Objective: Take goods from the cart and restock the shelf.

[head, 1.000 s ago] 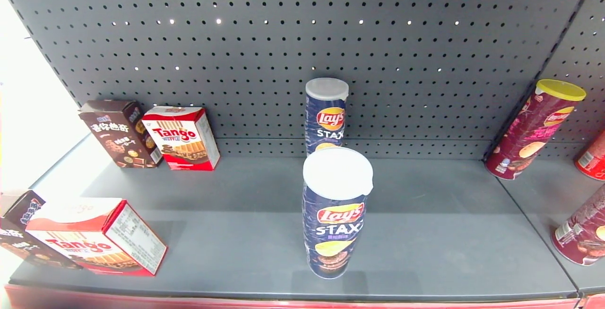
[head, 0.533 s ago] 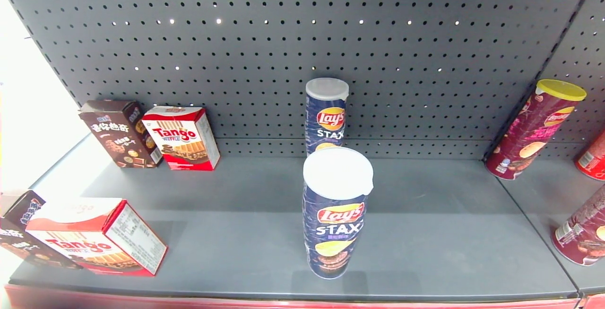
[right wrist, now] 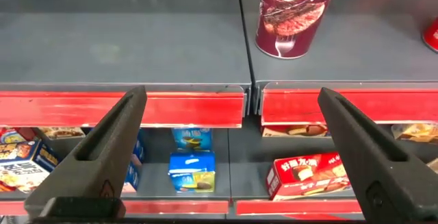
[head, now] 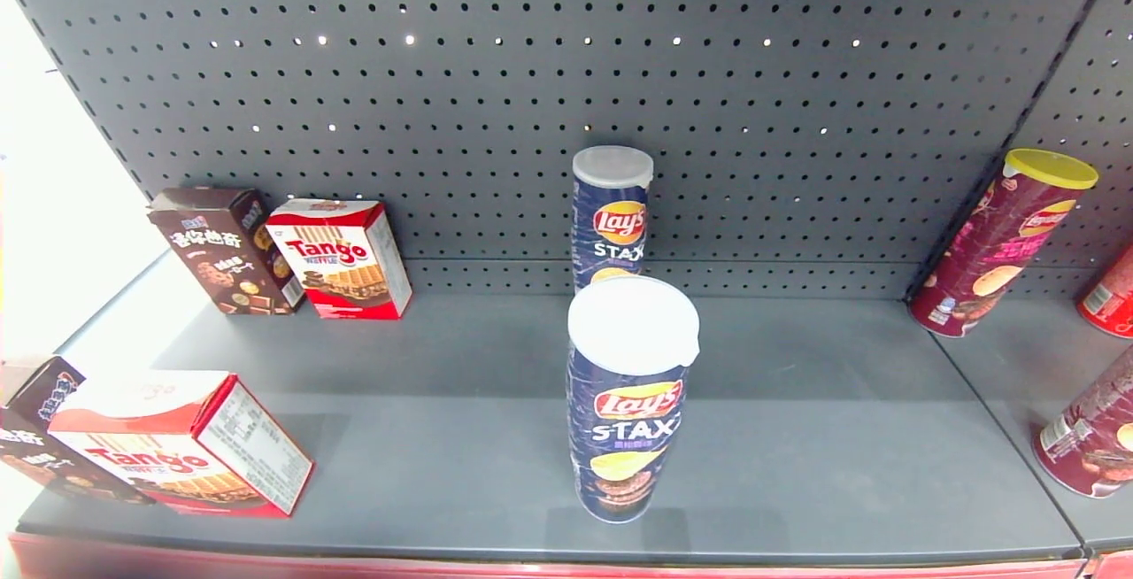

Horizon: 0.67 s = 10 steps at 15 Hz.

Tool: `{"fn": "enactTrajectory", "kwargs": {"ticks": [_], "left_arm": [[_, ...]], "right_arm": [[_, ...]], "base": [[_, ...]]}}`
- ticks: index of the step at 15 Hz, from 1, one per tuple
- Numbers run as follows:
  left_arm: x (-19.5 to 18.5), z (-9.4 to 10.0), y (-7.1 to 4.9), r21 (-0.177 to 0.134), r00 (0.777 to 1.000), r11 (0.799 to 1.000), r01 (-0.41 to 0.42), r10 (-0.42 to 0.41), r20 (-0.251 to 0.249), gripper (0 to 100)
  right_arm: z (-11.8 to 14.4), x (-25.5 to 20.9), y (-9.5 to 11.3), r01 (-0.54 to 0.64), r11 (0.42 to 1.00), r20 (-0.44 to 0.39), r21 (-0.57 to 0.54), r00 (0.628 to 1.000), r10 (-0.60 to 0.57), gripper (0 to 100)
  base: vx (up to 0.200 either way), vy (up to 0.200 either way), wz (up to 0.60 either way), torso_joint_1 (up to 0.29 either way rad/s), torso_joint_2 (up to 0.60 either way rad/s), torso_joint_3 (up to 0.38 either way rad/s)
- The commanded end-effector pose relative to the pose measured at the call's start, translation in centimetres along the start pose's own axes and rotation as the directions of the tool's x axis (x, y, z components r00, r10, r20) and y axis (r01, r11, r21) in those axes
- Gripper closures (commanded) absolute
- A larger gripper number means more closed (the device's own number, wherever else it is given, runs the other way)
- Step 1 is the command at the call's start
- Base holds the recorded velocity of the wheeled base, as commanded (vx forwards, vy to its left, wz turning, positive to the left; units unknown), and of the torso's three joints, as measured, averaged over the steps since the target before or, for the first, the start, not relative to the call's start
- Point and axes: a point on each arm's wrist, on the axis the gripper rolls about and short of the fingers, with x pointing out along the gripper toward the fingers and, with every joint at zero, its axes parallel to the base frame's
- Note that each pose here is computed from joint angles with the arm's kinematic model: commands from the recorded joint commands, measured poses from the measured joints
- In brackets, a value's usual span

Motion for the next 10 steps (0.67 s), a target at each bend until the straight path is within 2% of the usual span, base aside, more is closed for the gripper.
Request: {"fn": "enactTrajectory", "kwargs": {"ticks": [1, 10], "left_arm": [[0.01, 0.0, 0.02, -0.006, 1.0, 1.0, -0.008, 0.008, -0.001, 0], [0.01, 0.0, 0.01, -0.009, 1.0, 1.0, -0.006, 0.006, -0.001, 0]], "right_arm": [[0.01, 0.0, 0.0, 0.0, 1.0, 0.001, -0.001, 1.0, 0.0, 0], [0.01, 0.0, 0.0, 0.0, 1.0, 0.001, -0.001, 1.0, 0.0, 0]], "base": [[0.0, 0.0, 0.0, 0.0, 0.0, 0.0], [0.0, 0.0, 0.0, 0.0, 0.0, 0.0]]}}
